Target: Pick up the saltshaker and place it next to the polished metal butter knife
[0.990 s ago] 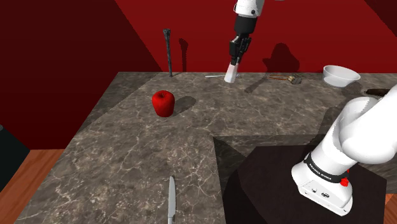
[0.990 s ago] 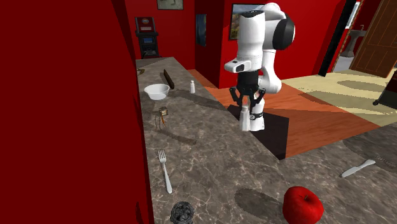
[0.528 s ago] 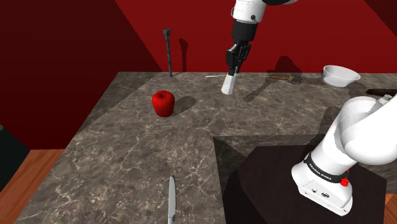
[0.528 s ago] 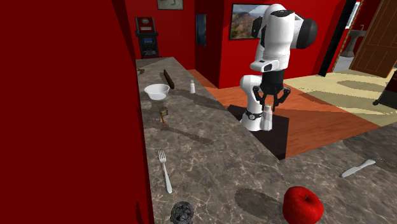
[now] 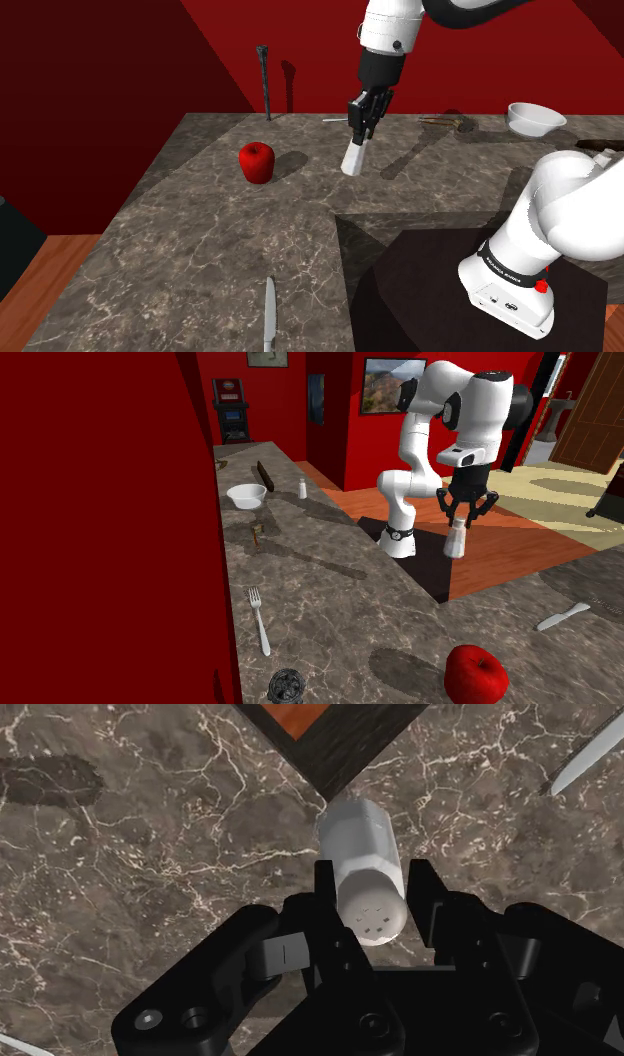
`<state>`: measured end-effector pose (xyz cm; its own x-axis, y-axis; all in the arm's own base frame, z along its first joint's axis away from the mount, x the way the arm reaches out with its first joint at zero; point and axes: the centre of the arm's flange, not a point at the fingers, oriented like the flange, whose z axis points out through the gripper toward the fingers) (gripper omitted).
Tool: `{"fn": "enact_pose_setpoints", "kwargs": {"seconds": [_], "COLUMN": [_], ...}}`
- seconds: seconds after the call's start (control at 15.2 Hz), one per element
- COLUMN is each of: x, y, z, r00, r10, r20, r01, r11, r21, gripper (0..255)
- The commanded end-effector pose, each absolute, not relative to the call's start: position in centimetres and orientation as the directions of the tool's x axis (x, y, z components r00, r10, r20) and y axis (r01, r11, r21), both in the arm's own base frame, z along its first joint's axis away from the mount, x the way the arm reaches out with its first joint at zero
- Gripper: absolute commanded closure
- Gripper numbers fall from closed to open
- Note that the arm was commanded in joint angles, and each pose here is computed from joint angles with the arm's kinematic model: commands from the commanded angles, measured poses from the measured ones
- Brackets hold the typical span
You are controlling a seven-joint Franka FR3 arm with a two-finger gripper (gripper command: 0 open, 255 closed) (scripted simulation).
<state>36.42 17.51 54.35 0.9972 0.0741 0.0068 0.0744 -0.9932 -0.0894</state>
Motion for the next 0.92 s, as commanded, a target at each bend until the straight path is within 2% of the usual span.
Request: {"fn": "enact_pose_setpoints", "kwargs": {"seconds": [0.0, 0.86], "x": [35.1, 26.4], "y": [19.6, 34.4], "z": [54.5, 54.6], "r00": [0.997, 0.997], "r10": [0.073, 0.073], "r20": [0.007, 0.007], "r01": [0.073, 0.073], "r11": [-0.993, -0.993], "r21": [-0.089, -0.089], "gripper": [255, 255]}}
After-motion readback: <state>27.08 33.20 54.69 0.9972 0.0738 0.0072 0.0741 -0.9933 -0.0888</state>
